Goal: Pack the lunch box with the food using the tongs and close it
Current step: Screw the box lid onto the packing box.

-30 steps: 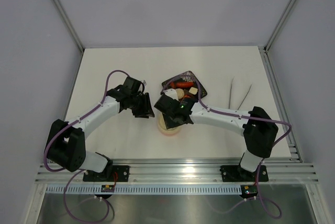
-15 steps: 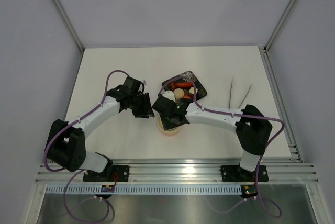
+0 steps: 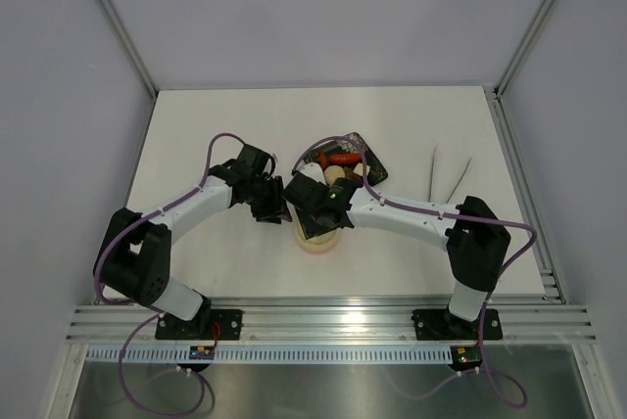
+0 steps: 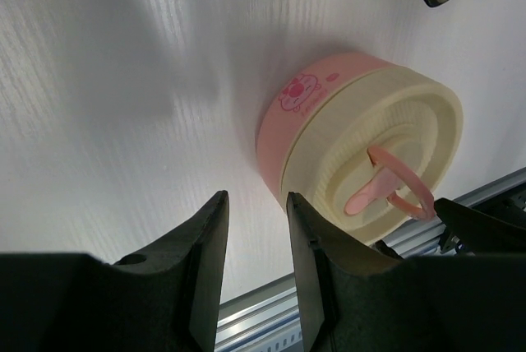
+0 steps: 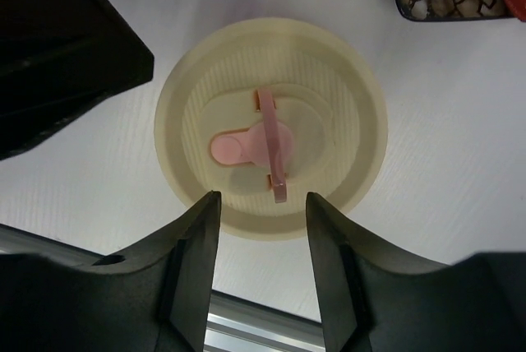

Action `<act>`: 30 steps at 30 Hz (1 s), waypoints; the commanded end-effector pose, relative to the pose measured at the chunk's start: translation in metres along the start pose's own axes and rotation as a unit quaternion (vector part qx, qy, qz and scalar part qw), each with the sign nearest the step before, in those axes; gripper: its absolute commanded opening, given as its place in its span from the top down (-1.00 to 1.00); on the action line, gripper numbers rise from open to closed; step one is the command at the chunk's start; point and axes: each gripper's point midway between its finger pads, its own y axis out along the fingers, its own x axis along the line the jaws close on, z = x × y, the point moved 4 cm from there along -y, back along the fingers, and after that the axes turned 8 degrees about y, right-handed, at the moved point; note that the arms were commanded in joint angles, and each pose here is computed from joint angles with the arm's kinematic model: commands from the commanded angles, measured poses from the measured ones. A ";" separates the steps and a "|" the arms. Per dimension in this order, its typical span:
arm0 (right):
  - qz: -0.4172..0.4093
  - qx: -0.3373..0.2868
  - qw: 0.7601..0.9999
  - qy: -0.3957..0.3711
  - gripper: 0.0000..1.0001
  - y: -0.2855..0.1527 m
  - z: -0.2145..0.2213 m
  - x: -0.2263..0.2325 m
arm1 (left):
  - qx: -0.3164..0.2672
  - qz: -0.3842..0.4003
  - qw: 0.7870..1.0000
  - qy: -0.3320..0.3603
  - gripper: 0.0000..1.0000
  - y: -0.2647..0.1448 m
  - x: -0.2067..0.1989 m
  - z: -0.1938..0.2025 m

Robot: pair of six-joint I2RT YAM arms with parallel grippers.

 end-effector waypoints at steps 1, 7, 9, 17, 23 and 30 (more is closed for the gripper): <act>0.012 -0.025 1.000 -0.013 -0.06 -0.005 -0.014 0.002 | -0.024 0.035 0.999 -0.001 0.25 0.001 -0.014 -0.019; 0.006 -0.030 1.000 0.002 0.23 0.008 -0.016 0.007 | -0.020 0.032 0.999 -0.013 0.29 0.012 -0.012 -0.023; 0.001 -0.034 0.999 0.009 0.32 0.011 -0.018 0.009 | -0.021 0.033 0.999 -0.020 0.32 0.015 -0.012 -0.025; -0.016 -0.030 0.999 0.021 0.56 0.022 -0.015 0.009 | -0.020 0.023 0.999 -0.042 0.41 0.033 -0.003 -0.032; -0.013 -0.020 0.999 0.032 1.00 0.033 -0.009 0.005 | -0.026 0.046 0.996 -0.075 0.55 0.050 -0.005 -0.040; -0.006 -0.025 0.998 0.052 1.00 0.041 -0.004 -0.002 | -0.025 0.060 0.995 -0.081 0.85 0.053 -0.003 -0.030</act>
